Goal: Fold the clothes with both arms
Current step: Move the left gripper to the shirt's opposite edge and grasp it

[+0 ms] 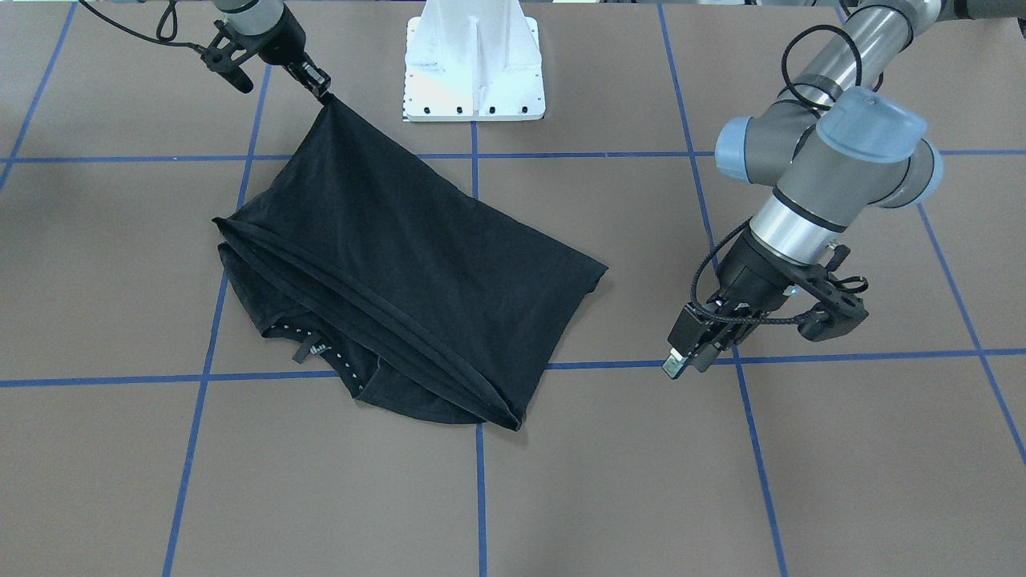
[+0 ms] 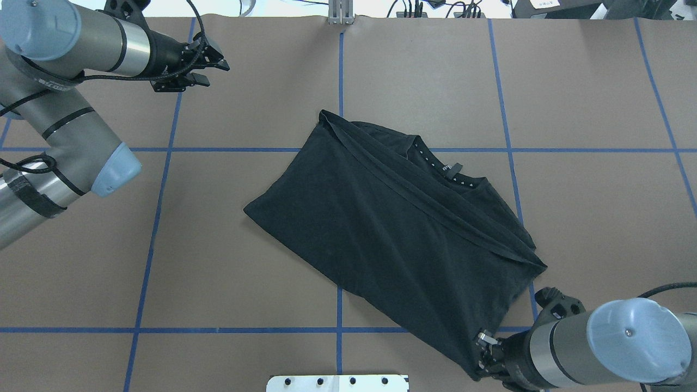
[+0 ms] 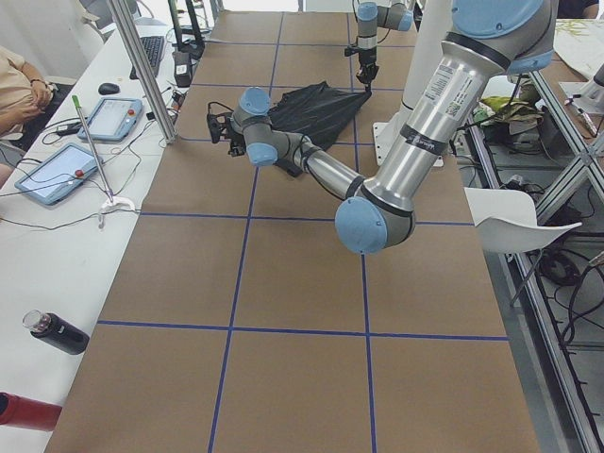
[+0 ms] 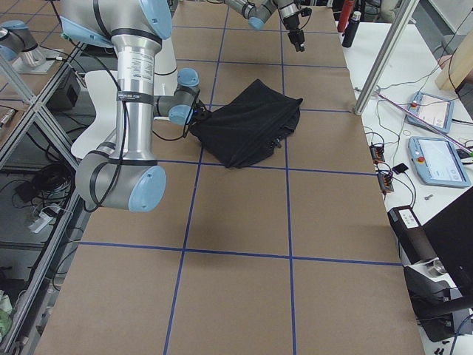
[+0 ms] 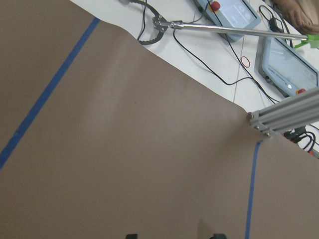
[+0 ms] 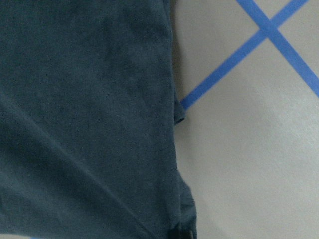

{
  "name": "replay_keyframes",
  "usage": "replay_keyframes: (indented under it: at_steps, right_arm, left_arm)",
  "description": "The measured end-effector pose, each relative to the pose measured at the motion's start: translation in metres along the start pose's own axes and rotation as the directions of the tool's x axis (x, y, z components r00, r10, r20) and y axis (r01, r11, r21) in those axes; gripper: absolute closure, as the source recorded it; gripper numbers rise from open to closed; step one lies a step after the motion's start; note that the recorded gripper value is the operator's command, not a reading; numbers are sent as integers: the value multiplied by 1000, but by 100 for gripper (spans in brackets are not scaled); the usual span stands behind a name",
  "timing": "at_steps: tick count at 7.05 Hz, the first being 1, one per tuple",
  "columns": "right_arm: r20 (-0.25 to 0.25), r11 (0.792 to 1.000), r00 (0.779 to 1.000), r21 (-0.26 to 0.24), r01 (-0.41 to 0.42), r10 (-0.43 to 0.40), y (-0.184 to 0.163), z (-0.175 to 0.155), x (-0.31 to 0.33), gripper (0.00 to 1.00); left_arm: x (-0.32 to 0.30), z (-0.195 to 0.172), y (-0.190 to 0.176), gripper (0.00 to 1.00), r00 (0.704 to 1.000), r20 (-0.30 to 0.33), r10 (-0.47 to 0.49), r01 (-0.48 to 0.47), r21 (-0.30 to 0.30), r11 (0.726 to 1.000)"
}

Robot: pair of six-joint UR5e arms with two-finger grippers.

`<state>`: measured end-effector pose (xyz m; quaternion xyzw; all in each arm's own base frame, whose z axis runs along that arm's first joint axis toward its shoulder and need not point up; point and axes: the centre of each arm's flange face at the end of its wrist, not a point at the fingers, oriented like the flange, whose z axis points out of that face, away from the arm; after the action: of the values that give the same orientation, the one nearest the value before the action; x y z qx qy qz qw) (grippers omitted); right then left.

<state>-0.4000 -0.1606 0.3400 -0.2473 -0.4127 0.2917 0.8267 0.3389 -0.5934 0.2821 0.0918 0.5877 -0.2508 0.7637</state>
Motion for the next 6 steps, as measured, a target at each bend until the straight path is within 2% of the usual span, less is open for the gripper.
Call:
replay_keyframes:
  at_steps: [2,3,4,5,6]
  right_arm:
    - [-56,997,998,-67,24,-28,20,0,15,0]
    - [-50,996,999,-86,15,-19,17,-13,12,0]
    - [-23,995,1000,-97,-19,17,-1,-35,-1,0]
    - [28,994,997,-92,-65,68,-30,-64,-20,0]
    - [92,993,990,-74,-97,103,-59,-88,-40,0]
  left_arm:
    - [8,-5,30,34,1000,-19,-24,23,-55,998]
    - [2,-12,54,34,999,-23,-27,26,-76,997]
    - [-7,-13,85,34,999,-14,-51,50,-82,995]
    - [-11,-1,123,34,996,28,-89,91,-67,994]
    - [-12,10,159,35,989,96,-113,118,-42,992]
